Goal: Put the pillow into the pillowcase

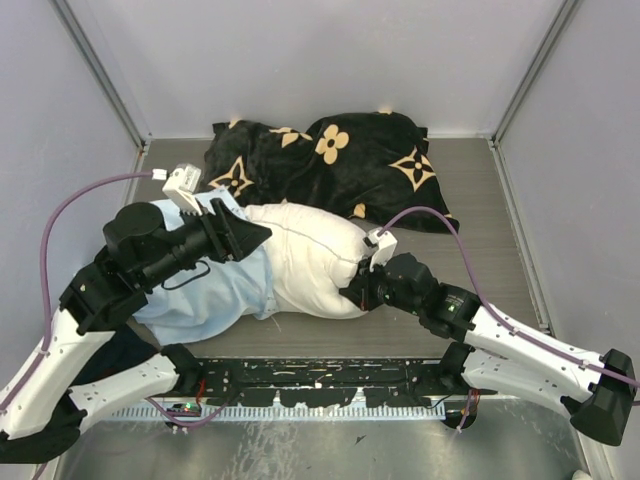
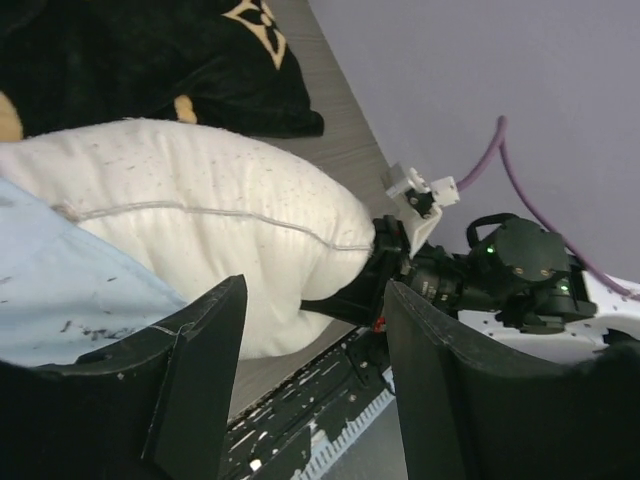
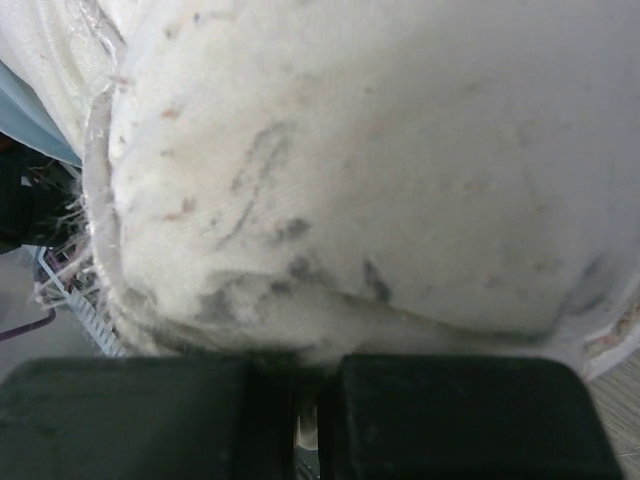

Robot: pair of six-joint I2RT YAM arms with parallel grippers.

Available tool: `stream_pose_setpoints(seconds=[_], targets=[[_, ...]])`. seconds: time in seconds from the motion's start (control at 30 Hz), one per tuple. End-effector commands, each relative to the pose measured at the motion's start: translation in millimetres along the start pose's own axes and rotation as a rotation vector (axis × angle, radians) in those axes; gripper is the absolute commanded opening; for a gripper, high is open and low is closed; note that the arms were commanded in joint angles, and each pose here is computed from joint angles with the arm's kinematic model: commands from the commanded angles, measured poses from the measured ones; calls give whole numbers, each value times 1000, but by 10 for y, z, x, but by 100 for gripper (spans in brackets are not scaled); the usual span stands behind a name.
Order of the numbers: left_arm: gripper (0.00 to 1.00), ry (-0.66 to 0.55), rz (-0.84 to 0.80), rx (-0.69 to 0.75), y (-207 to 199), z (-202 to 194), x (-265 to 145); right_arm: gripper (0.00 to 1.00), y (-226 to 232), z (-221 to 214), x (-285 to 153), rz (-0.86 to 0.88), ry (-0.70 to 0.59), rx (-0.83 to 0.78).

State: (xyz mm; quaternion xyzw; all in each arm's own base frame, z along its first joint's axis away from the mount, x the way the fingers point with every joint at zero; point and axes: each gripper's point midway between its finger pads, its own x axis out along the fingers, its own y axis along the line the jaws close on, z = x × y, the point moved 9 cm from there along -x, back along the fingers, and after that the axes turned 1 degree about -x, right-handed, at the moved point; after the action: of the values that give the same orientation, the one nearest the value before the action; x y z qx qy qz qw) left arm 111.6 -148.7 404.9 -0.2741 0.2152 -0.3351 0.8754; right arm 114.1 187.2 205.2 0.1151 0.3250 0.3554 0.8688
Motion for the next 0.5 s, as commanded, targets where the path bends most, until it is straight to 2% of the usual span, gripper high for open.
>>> stream_pose_setpoints(seconds=[0.0,0.13,0.2,0.23,0.3,0.37,0.47], targets=[[69,-1,210,57,232,-35,10,3,-210,-430,-36,-128,246,-6],[75,6,487,157,431,82,53,4,-205,-468,-33,-137,253,-13],[76,22,576,202,474,155,90,4,-193,-472,-27,-135,254,-18],[78,18,594,211,482,189,113,4,-190,-475,-22,-136,255,-21],[91,-4,604,226,477,265,174,5,-182,-476,-13,-135,257,-24],[88,-12,639,238,498,370,222,6,-163,-468,-3,-129,255,-24],[90,47,709,239,599,479,312,7,-139,-436,0,-121,243,-25]])
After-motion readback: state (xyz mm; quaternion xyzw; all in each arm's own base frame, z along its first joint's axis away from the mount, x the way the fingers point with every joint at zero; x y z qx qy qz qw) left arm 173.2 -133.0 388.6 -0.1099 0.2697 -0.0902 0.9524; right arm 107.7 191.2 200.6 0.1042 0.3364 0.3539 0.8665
